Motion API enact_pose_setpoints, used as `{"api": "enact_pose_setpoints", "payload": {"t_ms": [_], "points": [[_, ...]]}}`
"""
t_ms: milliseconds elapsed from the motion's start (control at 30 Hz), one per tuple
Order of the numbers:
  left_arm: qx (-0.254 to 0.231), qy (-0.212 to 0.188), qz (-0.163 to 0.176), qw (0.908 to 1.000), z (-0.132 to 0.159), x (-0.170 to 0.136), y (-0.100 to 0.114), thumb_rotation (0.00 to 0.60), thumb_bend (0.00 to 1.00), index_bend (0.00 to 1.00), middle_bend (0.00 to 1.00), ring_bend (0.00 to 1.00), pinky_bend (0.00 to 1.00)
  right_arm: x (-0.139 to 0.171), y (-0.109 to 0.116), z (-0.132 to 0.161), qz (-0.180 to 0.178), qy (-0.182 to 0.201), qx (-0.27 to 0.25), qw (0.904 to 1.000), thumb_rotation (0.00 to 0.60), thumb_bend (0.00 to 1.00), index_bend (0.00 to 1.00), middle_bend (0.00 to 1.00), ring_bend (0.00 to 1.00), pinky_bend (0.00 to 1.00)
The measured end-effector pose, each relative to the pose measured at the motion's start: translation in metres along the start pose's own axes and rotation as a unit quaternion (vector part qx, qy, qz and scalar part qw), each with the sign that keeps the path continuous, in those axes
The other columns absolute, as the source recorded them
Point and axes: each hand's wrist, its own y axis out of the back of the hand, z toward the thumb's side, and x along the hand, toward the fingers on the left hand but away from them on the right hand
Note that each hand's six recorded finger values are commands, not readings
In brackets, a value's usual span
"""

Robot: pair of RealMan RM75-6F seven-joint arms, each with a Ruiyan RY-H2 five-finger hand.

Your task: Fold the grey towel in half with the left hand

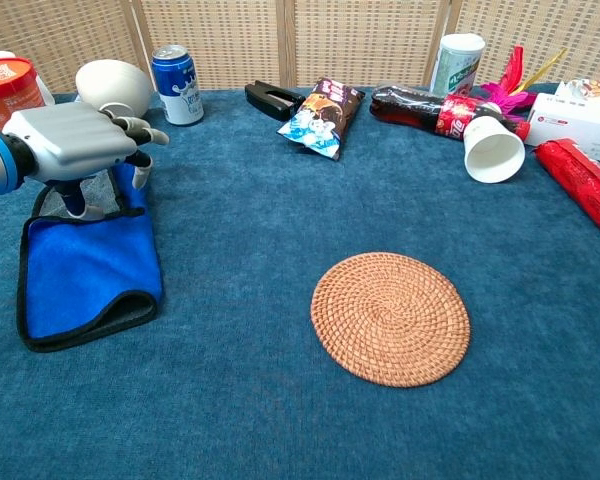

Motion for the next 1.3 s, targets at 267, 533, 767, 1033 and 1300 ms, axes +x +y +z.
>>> {"api": "enact_pose_setpoints", "payload": {"t_ms": [267,533,767,1033,1300], "points": [[0.005,0.0,-0.002,1.0,0.0027,0.0018,-0.0041,0.6,0.31,0.41,0.0,0.0,0.19,-0.0001,-0.0005,0.0001,0.001,0.0,0.0,1.0,0.6,0.0,0.0,0.0,0.0,0.0],[0.007,-0.001,0.001,1.0,0.0058,0.0048,-0.0048,0.6,0.32,0.46,0.0,0.0,0.21,-0.0006,-0.0001,-0.0008,0.001,-0.001,-0.001,1.0,0.6,0.0,0.0,0.0,0.0,0.0],[0.008,0.002,0.004,1.0,0.0055,0.0059,-0.0056,0.6,0.36,0.53,0.0,0.0,0.21,-0.0009,-0.0006,-0.0011,0.002,-0.002,-0.001,1.0,0.6,0.0,0.0,0.0,0.0,0.0],[0.013,0.0,0.005,0.9999,0.0074,0.0068,-0.0065,0.6,0.36,0.55,0.0,0.0,0.22,-0.0008,-0.0005,-0.001,0.001,-0.002,-0.001,1.0,0.6,0.0,0.0,0.0,0.0,0.0],[0.014,0.003,0.006,0.9999,0.0053,0.0061,-0.0056,0.6,0.38,0.56,0.0,0.0,0.22,-0.0004,0.0001,-0.0009,0.001,-0.001,-0.002,1.0,0.6,0.0,0.0,0.0,0.0,0.0]]}}
